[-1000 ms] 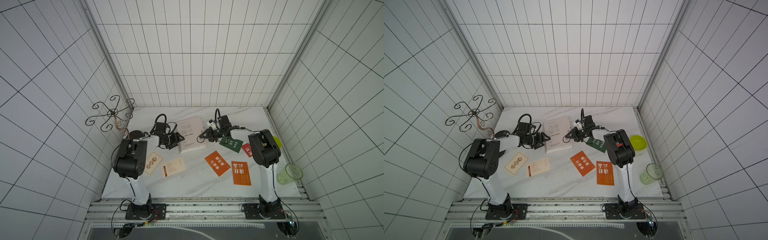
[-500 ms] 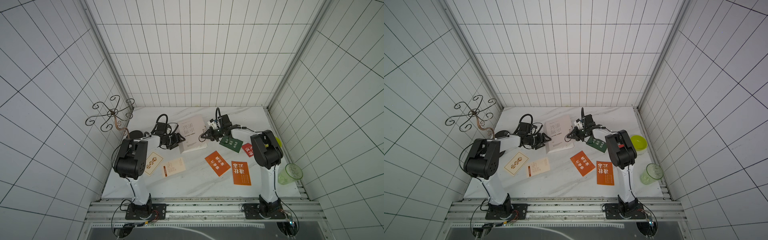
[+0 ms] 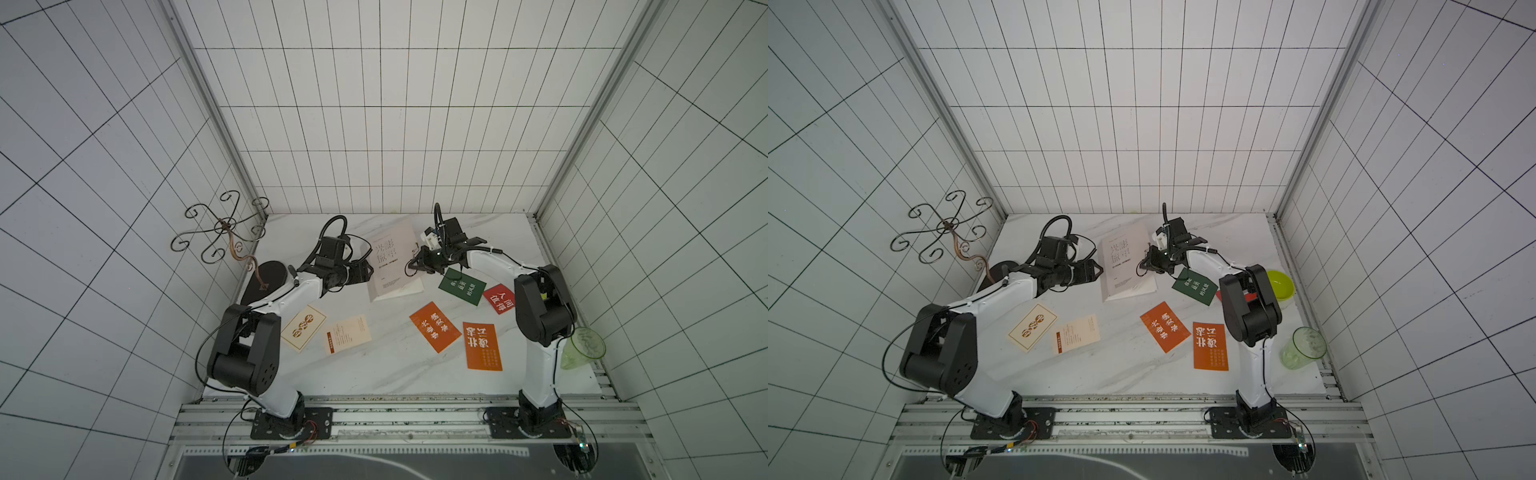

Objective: Place the photos into the photo albums
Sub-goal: Open the photo album at the center of the board.

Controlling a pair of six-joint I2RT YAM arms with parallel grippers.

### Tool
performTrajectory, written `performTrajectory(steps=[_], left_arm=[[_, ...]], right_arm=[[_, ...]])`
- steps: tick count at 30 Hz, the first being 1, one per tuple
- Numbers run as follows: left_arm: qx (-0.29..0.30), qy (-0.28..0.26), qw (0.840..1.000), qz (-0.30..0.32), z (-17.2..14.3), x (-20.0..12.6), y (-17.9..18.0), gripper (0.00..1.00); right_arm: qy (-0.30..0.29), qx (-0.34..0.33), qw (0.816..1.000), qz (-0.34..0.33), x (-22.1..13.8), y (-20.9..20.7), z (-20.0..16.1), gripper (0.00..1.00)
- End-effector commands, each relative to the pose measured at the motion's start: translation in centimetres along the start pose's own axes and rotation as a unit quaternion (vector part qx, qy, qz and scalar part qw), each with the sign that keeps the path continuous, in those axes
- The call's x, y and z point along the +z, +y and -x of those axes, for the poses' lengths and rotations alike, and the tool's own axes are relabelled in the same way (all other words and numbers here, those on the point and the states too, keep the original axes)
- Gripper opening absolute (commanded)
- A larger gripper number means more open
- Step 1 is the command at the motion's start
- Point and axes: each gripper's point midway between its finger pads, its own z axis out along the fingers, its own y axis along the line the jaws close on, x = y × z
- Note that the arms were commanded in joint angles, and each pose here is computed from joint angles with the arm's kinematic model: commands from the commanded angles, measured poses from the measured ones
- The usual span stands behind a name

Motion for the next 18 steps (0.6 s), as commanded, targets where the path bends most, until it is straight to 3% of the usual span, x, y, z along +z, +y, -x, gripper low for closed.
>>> performTrajectory(steps=[1, 9, 18], left_arm=[[0.087, -0.07, 0.993, 0.04, 2.1, -1.9, -1.4, 0.73], [0.228, -0.151, 0.962, 0.002, 1.1, -3.8, -8.9, 0.81], [0.27, -0.18, 0.946, -0.015, 0.0, -1.0, -10.9, 0.8]], right_arm=[[-0.072, -0.018, 0.997, -0.023, -3.5, 3.1, 4.0, 0.0], [-0.077, 0.033, 0.996, 0.001, -4.1, 5.2, 4.3, 0.0], [-0.077, 0.052, 0.995, 0.022, -4.1, 6.1, 4.4, 0.0]])
